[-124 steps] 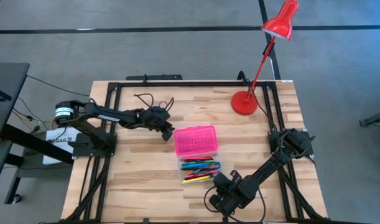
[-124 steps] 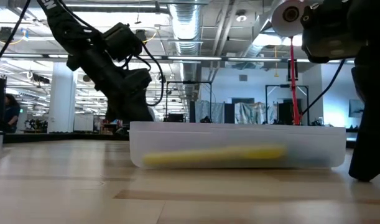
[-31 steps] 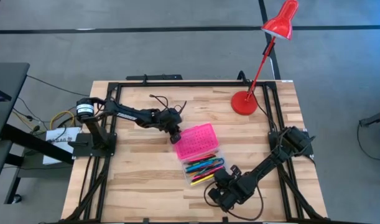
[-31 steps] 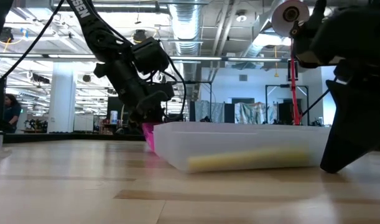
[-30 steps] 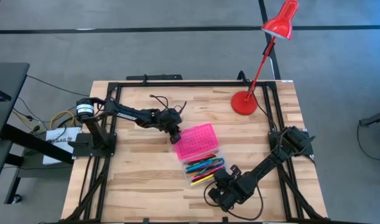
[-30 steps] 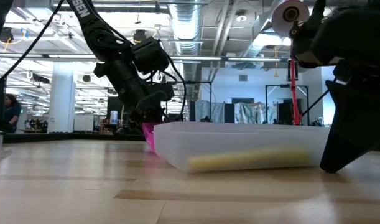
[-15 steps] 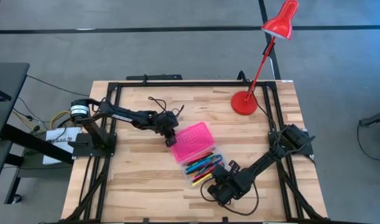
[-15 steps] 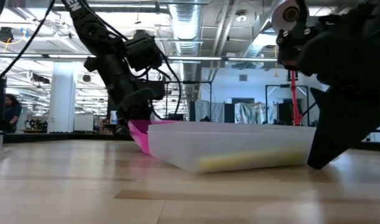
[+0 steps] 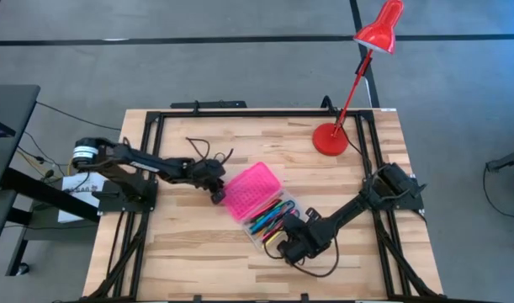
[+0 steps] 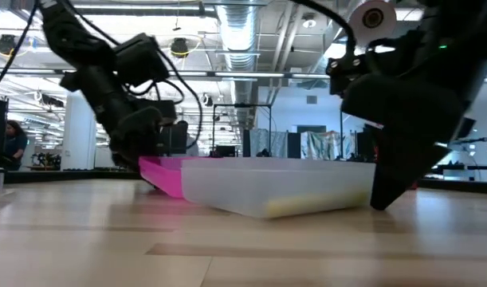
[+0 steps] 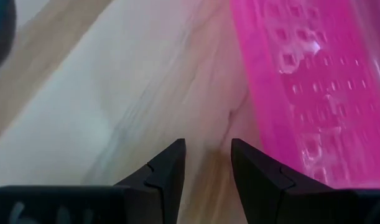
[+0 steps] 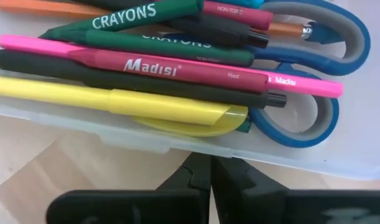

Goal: Pick & place school supplies into a supply box
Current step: Close the pink supply box

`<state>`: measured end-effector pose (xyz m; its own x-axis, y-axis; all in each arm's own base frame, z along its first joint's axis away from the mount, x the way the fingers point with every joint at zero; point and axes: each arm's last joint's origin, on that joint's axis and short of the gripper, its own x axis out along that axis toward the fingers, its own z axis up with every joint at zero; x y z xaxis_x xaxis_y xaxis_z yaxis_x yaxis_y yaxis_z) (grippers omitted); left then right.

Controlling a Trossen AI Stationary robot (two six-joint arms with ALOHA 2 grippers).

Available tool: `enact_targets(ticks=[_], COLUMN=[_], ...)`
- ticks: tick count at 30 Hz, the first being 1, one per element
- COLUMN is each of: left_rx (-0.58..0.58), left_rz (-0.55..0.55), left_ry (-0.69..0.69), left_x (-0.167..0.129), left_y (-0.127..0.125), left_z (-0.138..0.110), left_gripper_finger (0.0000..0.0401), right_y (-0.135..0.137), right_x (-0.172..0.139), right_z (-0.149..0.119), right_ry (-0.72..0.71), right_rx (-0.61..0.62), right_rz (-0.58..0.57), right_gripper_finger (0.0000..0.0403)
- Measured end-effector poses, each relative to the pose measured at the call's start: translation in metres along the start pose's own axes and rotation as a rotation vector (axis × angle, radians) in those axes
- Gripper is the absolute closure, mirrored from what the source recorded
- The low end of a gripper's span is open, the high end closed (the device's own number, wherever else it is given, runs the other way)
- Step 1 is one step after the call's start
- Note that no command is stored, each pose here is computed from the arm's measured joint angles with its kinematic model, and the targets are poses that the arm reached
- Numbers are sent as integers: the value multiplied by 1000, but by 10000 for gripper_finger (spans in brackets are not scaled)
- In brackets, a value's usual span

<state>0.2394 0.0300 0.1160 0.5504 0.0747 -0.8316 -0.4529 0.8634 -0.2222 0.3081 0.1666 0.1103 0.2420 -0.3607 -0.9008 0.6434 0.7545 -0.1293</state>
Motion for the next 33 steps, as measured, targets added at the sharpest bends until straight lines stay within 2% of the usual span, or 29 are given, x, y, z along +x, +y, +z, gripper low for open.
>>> enact_targets(ticks=[9, 26, 33], left_rx=[-36, -34, -52], left_rz=[12, 40, 44], left_ry=[-32, -43, -53], left_x=[-15, -18, -20], left_y=[-5, -27, -38], left_z=[-25, -40, -48], left_gripper_finger=[276, 276, 276], right_y=[-9, -22, -27], right_x=[13, 25, 27], right_z=[26, 52, 60], right_ry=[15, 60, 83], right_rx=[-29, -103, -241], right_rz=[2, 27, 54], right_gripper_finger=[403, 403, 403])
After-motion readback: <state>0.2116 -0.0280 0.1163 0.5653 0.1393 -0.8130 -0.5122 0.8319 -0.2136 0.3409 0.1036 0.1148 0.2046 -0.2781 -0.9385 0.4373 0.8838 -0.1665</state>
